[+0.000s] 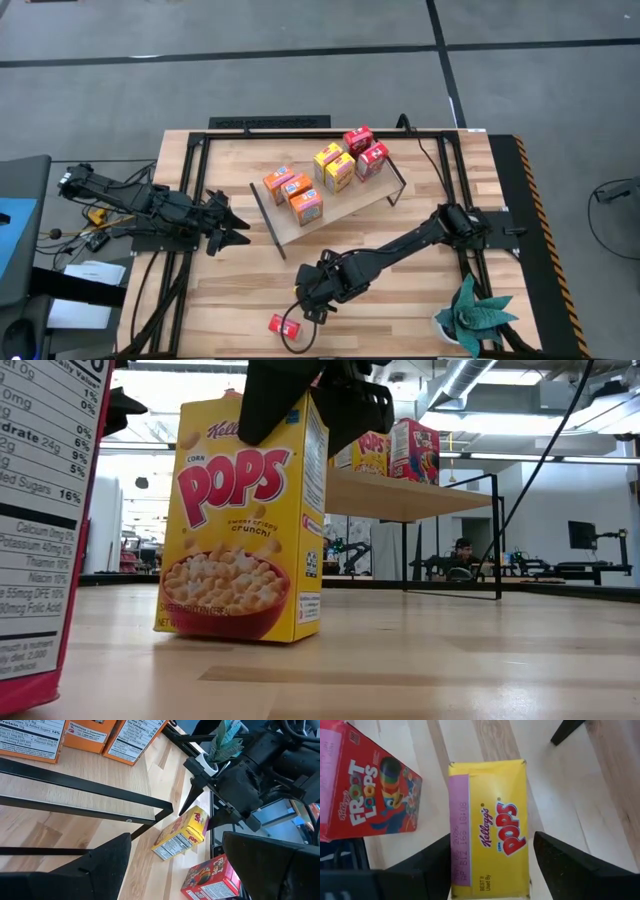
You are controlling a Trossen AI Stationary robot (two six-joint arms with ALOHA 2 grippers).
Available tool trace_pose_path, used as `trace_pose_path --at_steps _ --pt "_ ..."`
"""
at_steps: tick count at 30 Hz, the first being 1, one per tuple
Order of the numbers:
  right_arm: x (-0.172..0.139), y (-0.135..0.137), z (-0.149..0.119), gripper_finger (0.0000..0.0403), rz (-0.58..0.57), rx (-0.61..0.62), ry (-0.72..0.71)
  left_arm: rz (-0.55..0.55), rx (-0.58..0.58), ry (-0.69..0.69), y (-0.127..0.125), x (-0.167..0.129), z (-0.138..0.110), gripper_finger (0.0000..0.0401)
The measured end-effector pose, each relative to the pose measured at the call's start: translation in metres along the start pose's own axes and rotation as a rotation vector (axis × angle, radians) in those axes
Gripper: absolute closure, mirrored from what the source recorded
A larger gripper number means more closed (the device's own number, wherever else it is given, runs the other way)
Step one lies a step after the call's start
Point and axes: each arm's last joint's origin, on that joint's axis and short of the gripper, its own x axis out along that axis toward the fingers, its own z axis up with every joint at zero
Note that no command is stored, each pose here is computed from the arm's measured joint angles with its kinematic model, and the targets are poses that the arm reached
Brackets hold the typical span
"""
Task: Stack cereal on shelf
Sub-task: Put the yellow cereal box on the shelf aligned with the other yellow cereal box
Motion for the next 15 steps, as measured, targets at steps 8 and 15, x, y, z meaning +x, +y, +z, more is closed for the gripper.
trace_pose_path --at_steps 8,15 --pt "0.0000 -0.0001 -0.0005 0.0122 0.002 -0.017 0.008 0.001 0.010 0.001 0.0001 0.0000 -0.0001 0.0097" --pt "0.0003 -0.0013 0.0005 0.0126 0.009 -0.036 0.014 0.018 0.015 0.017 0.0018 0.0000 -0.0017 0.0097"
